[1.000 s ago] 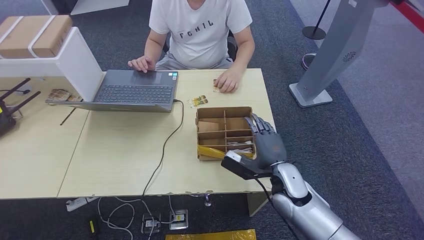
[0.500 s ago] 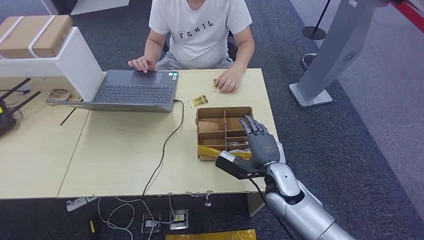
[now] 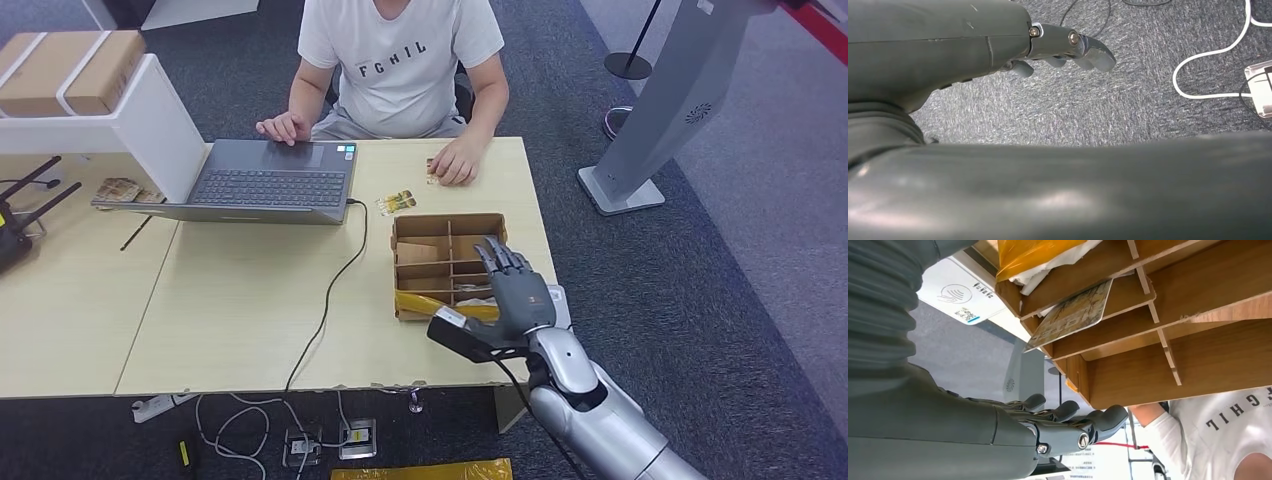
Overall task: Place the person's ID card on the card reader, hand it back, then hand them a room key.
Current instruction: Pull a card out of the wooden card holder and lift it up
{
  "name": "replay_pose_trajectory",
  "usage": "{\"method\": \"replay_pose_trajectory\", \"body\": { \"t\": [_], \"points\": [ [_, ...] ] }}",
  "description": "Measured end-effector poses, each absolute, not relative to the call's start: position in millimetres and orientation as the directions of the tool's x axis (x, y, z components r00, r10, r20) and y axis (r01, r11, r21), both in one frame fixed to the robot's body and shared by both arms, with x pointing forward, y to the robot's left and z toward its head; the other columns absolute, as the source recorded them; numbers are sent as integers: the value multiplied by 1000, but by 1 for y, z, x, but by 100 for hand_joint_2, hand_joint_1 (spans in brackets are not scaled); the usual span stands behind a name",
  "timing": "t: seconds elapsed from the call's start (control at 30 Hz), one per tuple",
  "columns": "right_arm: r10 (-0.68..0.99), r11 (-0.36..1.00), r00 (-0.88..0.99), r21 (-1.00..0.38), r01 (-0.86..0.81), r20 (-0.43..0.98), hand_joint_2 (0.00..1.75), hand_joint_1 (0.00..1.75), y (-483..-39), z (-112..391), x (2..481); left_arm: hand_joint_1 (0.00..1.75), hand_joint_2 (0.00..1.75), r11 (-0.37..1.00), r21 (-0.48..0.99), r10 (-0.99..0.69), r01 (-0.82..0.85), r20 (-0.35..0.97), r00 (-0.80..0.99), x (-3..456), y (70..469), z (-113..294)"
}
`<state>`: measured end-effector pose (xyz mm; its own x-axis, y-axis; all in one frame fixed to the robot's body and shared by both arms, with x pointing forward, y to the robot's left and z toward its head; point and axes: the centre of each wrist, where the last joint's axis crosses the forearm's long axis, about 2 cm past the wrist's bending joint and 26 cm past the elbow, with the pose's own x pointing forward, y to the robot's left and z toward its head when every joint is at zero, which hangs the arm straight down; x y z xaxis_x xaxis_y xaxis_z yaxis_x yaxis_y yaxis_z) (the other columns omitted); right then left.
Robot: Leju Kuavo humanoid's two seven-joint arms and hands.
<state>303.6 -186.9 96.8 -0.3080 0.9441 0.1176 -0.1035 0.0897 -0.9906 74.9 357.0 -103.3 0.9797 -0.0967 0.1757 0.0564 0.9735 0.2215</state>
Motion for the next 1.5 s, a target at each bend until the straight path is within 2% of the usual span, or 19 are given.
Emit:
{"method": "replay_pose_trajectory", "body": {
  "t": [0.07,0.1,0.2,0.23,1.5],
  "points": [
    [944,93,-308,-990,-106,121,175,0,-186,97,303,0,0,974,222,-97,56,176,980,75,357,-103],
    [943,95,-309,-990,-109,124,175,29,-186,96,303,0,0,974,222,-97,56,176,980,75,357,-103],
    [941,99,-311,-988,-122,133,175,160,-186,95,302,0,0,974,221,-96,56,175,980,75,357,-103],
    [941,98,-312,-987,-127,134,175,175,-186,94,302,0,0,974,221,-96,56,175,980,75,357,-103],
    [950,41,-304,-995,-90,66,175,175,-190,60,300,0,0,969,238,-111,68,169,979,75,362,-103]
  ]
}}
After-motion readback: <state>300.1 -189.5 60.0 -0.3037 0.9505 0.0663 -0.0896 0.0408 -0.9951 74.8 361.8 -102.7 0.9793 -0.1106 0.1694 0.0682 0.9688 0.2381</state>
